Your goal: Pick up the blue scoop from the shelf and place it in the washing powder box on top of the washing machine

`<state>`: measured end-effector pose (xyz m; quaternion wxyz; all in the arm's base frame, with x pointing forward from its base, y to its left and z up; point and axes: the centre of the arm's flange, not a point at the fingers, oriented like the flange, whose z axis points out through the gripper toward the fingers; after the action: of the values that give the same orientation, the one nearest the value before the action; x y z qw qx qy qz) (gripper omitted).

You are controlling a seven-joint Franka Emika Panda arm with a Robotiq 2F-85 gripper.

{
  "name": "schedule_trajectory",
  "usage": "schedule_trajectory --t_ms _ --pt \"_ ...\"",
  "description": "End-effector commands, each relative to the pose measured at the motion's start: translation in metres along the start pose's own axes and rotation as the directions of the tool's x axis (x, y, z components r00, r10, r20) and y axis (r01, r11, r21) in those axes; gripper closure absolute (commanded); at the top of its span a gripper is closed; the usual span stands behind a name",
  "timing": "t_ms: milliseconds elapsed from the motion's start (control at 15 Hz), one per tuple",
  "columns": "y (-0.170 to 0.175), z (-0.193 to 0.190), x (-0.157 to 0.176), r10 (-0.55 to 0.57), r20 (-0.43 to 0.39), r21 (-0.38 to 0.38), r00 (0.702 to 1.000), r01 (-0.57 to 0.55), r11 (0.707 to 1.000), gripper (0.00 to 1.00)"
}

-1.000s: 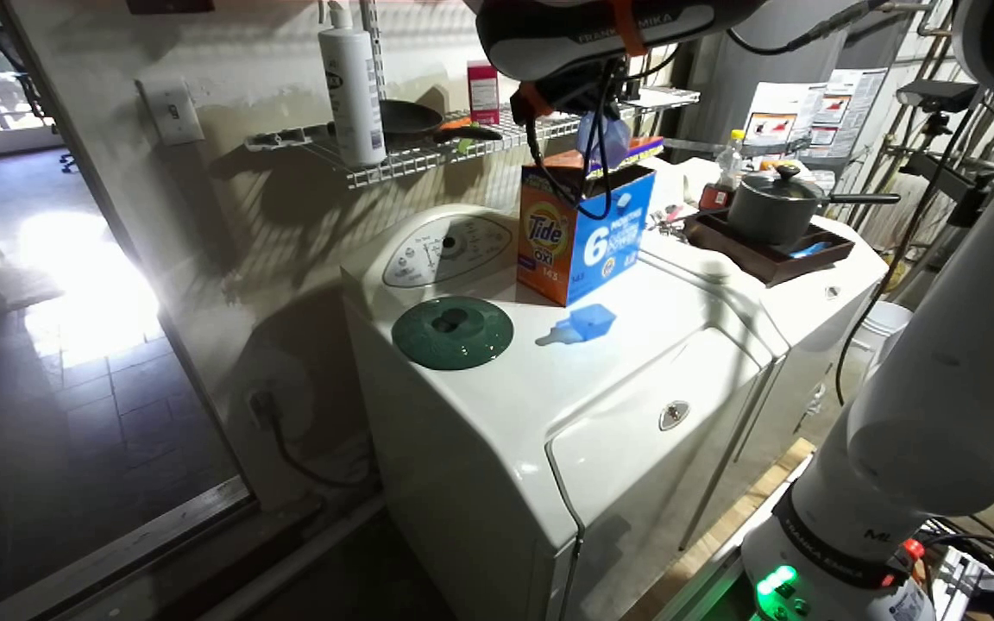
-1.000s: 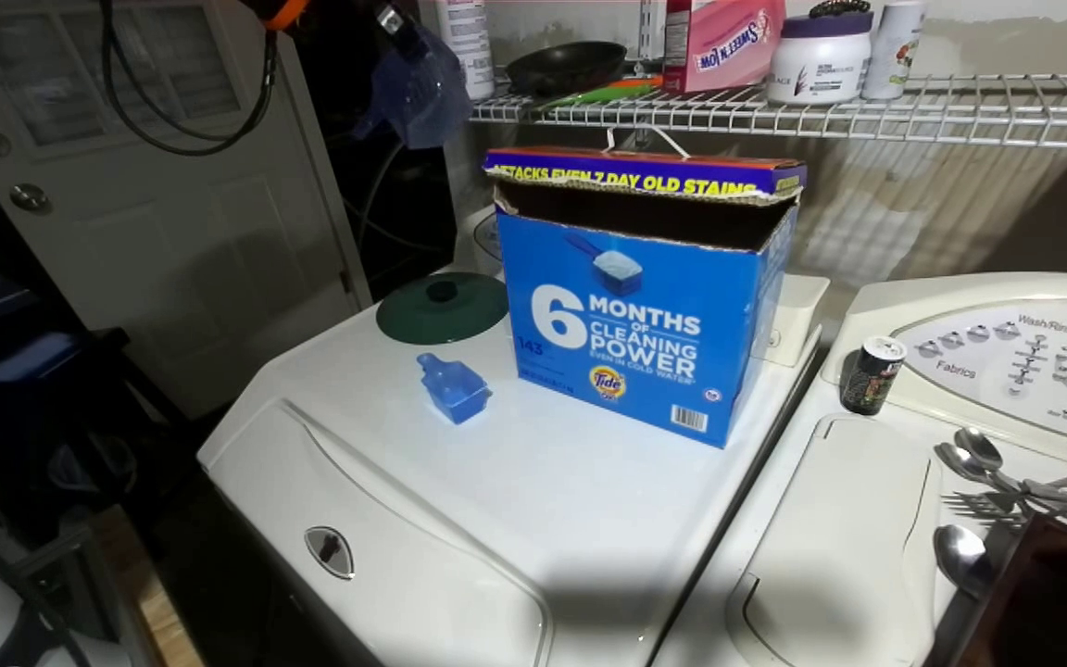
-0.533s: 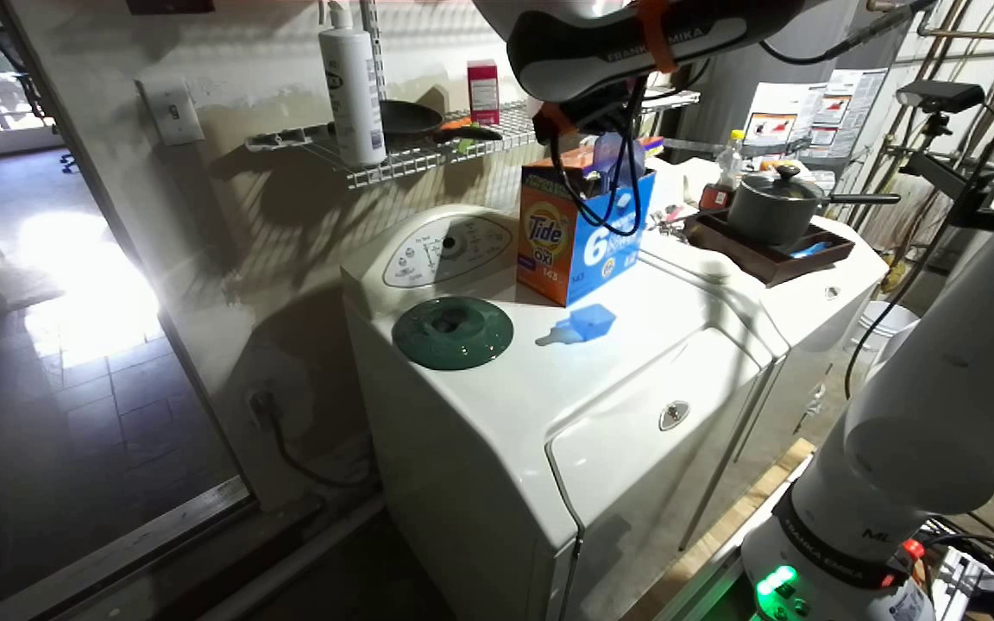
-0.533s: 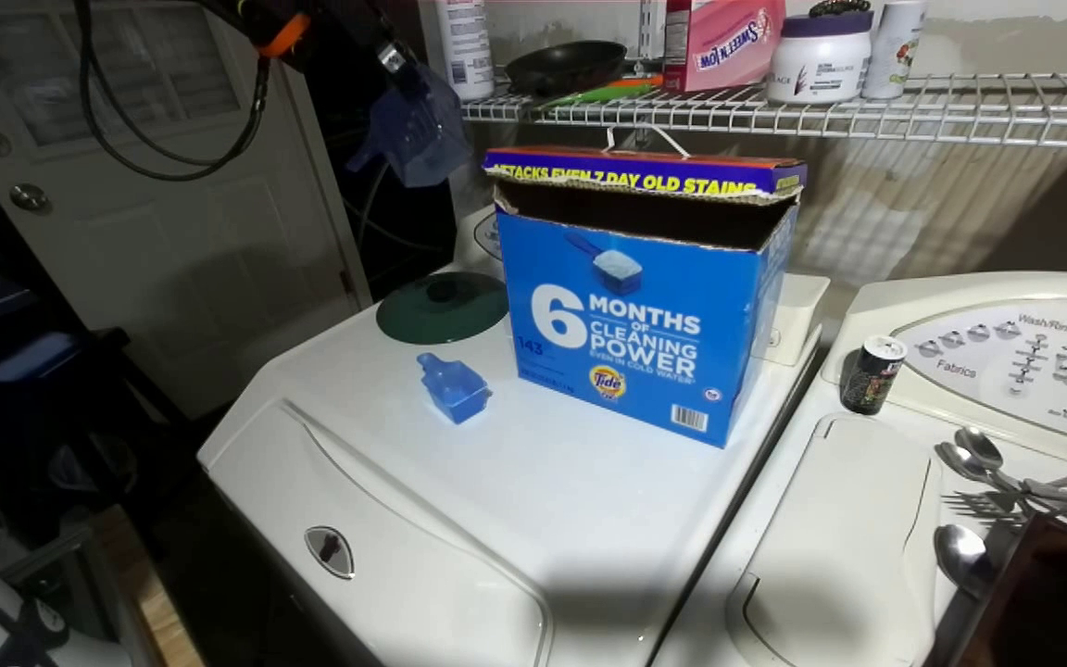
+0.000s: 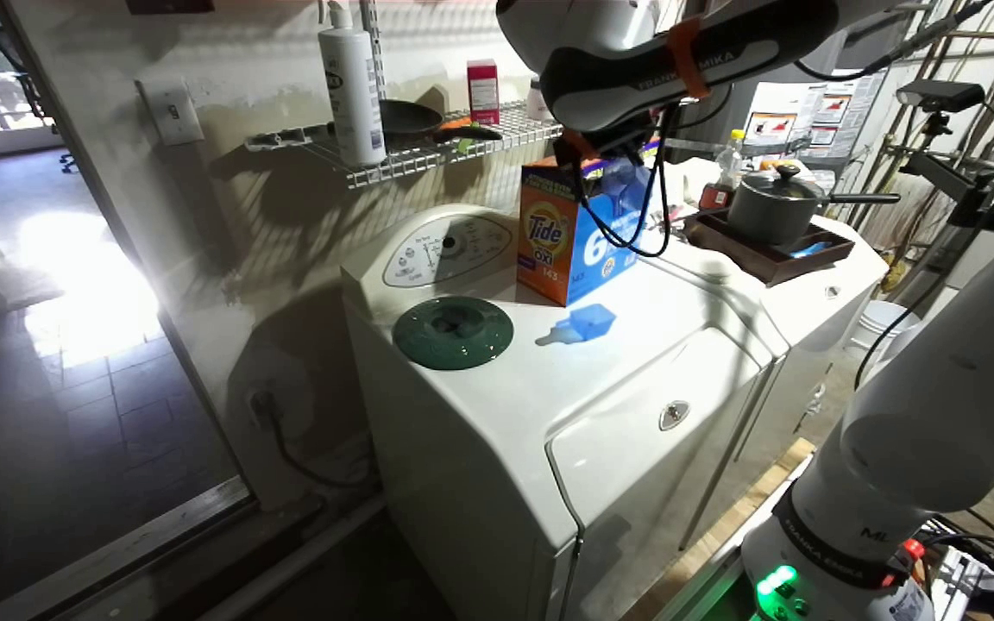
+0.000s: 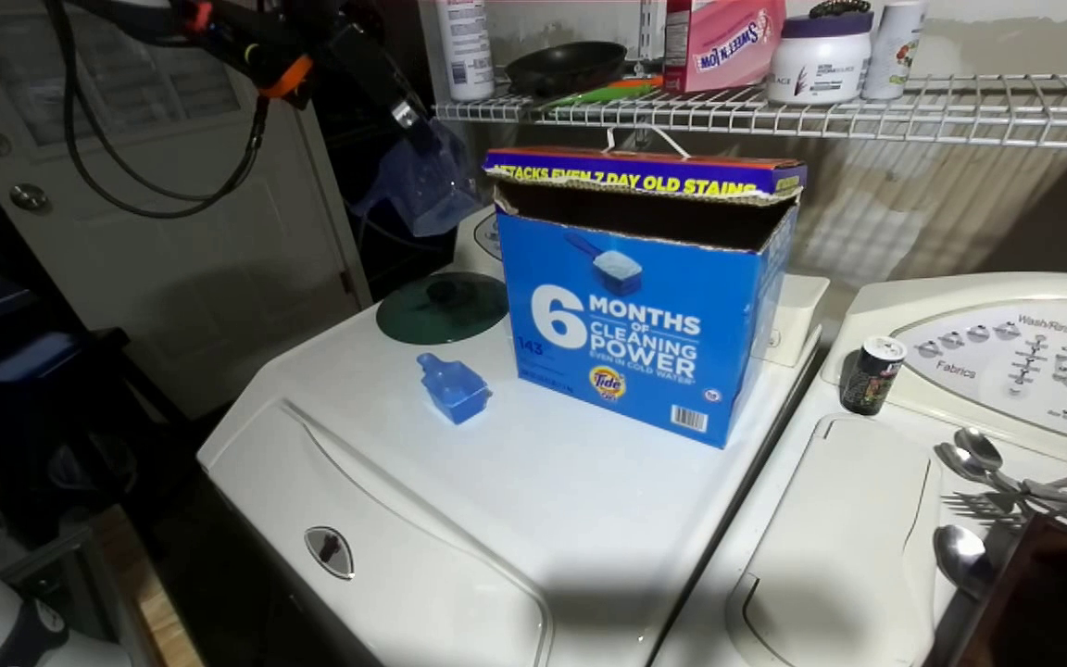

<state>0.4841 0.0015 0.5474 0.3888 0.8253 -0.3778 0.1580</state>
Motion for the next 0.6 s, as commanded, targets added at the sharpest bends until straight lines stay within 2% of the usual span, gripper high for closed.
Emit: schedule_trajectory --t_ms 0,533 --pt "0.014 0.024 -0.012 -0.015 -0.004 0.059 1.000 0.015 0.998 0.99" --pt "0.025 0.050 -0.004 -0.021 -0.045 0.098 0.999 0.025 0.995 0.99"
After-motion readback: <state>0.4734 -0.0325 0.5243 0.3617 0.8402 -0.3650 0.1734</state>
